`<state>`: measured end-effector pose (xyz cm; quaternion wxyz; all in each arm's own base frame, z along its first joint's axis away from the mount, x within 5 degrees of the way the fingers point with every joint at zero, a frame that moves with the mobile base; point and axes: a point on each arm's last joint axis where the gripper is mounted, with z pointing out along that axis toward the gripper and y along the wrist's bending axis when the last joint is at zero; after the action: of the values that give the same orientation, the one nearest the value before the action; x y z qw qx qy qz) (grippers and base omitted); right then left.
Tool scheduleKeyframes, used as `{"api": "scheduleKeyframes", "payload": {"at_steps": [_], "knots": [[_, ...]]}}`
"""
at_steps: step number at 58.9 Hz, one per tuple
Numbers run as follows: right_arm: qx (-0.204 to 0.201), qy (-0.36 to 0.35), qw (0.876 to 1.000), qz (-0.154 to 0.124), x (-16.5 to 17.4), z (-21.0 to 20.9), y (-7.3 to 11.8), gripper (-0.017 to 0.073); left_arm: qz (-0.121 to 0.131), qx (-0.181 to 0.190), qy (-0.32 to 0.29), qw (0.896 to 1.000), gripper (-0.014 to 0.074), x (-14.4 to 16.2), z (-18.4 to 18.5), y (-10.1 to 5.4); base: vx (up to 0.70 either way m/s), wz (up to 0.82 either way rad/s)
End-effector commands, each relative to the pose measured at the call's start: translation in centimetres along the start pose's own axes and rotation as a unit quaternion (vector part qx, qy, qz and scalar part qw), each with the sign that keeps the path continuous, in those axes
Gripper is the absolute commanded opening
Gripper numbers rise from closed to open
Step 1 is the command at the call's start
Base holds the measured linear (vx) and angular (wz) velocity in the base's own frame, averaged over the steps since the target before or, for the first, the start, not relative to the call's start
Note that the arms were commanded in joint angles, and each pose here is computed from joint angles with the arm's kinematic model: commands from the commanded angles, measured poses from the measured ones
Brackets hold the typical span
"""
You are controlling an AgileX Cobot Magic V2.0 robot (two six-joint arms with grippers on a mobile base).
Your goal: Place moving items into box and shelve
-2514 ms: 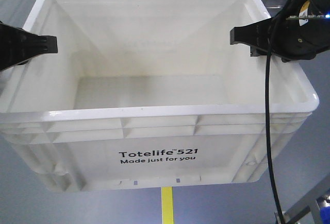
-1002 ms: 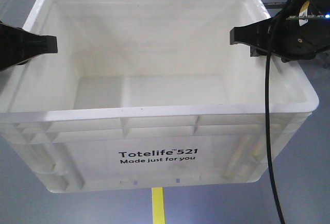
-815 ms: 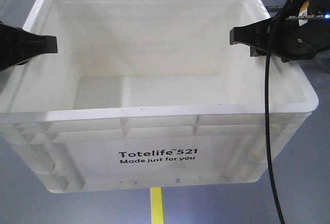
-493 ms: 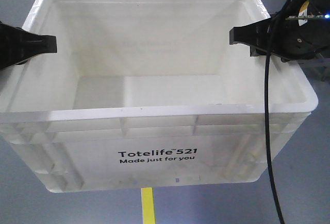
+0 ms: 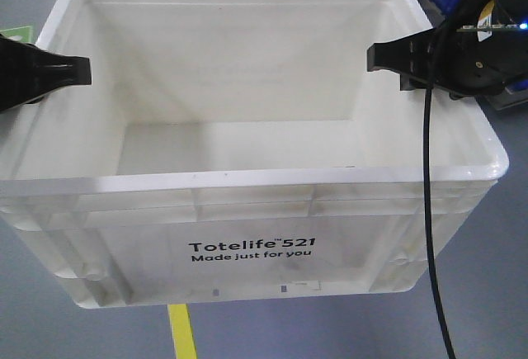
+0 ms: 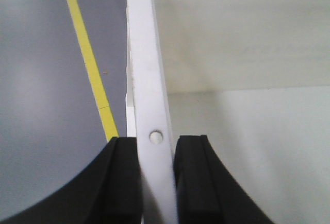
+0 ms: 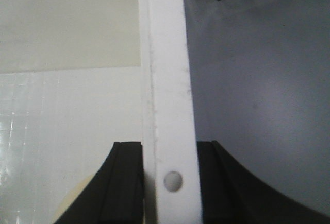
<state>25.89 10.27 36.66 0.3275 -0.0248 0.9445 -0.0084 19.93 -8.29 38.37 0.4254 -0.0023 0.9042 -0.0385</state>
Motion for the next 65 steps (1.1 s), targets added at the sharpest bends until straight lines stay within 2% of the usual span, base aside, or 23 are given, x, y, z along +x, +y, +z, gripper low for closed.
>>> {"api": "scheduleKeyframes", "payload": {"at_steps": [1,65], "knots": [[-0.001,-0.092,0.996,-0.020,-1.69,-2.52,-0.68,-0.0015,0.013,0.037,-0.097,0.995,-0.0024,-2.18,-2.11,-0.26,0.24,-0.55],[0.000,-0.091,0.996,-0.020,-1.68,-2.52,-0.69,-0.0015,0.013,0.037,-0.097,0.995,-0.0022,-2.18,-2.11,-0.25,0.21,-0.58]]}}
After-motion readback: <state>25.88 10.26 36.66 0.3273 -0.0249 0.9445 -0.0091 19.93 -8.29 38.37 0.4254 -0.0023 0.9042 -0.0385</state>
